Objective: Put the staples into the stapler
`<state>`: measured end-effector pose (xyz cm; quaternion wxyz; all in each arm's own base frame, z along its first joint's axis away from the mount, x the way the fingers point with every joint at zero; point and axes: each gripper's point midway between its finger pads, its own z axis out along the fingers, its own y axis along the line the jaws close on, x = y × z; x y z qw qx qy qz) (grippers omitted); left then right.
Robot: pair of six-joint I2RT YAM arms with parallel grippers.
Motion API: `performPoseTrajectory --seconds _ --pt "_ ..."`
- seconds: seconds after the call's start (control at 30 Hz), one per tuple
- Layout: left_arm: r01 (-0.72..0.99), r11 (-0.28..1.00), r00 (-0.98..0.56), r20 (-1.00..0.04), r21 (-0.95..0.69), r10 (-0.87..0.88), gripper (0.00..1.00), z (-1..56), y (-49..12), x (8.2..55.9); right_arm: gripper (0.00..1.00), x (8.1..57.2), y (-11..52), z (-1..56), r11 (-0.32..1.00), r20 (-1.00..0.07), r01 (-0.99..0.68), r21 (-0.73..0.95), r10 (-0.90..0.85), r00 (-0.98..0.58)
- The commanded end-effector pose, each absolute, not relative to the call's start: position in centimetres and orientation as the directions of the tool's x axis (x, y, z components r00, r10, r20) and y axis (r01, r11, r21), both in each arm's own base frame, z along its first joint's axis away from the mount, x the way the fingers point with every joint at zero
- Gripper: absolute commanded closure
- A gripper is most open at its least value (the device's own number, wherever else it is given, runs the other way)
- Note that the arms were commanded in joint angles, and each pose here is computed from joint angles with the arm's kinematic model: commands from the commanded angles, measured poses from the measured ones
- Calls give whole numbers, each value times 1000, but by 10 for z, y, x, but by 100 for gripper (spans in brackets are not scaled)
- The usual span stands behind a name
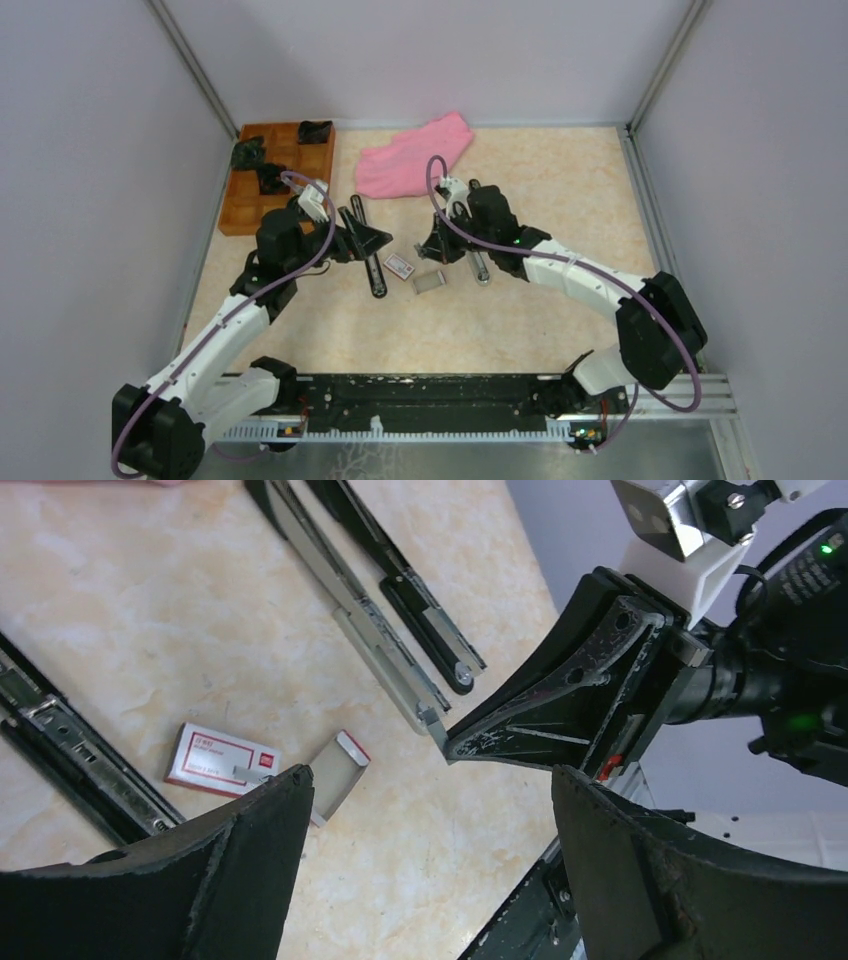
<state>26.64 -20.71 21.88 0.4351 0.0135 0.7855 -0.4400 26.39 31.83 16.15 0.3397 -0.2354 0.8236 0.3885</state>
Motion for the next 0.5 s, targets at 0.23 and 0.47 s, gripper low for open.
performPoseTrajectory --seconds 0.23,0.47 --pt "654 382 -552 -757 -653 -348 14 280 -237 252 100 242 334 251 230 -845 -817 528 45 -533" --pt "676 313 -566 -742 -667 -359 18 288 -243 247 100 235 332 276 126 -845 -836 534 120 -521"
